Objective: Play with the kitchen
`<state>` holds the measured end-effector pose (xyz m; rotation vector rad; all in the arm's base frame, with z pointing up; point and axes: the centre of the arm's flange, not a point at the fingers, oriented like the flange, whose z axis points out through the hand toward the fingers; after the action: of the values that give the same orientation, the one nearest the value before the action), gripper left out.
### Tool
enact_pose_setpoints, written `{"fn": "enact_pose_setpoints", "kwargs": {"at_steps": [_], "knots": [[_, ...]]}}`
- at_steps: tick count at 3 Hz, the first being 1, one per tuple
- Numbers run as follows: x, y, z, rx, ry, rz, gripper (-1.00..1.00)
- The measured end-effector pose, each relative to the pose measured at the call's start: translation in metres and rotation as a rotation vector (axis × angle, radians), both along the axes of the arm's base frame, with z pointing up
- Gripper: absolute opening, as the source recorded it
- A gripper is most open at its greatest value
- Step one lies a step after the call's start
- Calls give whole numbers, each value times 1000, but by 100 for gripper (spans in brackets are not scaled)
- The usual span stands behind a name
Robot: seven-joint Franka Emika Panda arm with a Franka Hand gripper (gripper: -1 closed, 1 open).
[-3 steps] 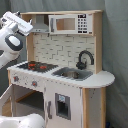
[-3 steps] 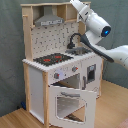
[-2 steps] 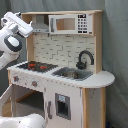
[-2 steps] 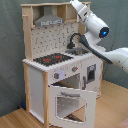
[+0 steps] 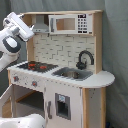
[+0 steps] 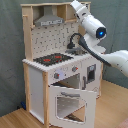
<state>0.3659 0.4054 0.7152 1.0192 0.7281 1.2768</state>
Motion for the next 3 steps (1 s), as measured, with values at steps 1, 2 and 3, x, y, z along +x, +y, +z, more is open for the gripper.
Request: {"fn": "enact_pose_setpoints", "kwargs": {"at_steps": [1, 2, 3], "knots": [[4, 2, 0, 89, 35, -14, 100], [8, 10, -2, 167, 74, -33, 100], [12, 17, -4, 222, 97, -56, 100]]}}
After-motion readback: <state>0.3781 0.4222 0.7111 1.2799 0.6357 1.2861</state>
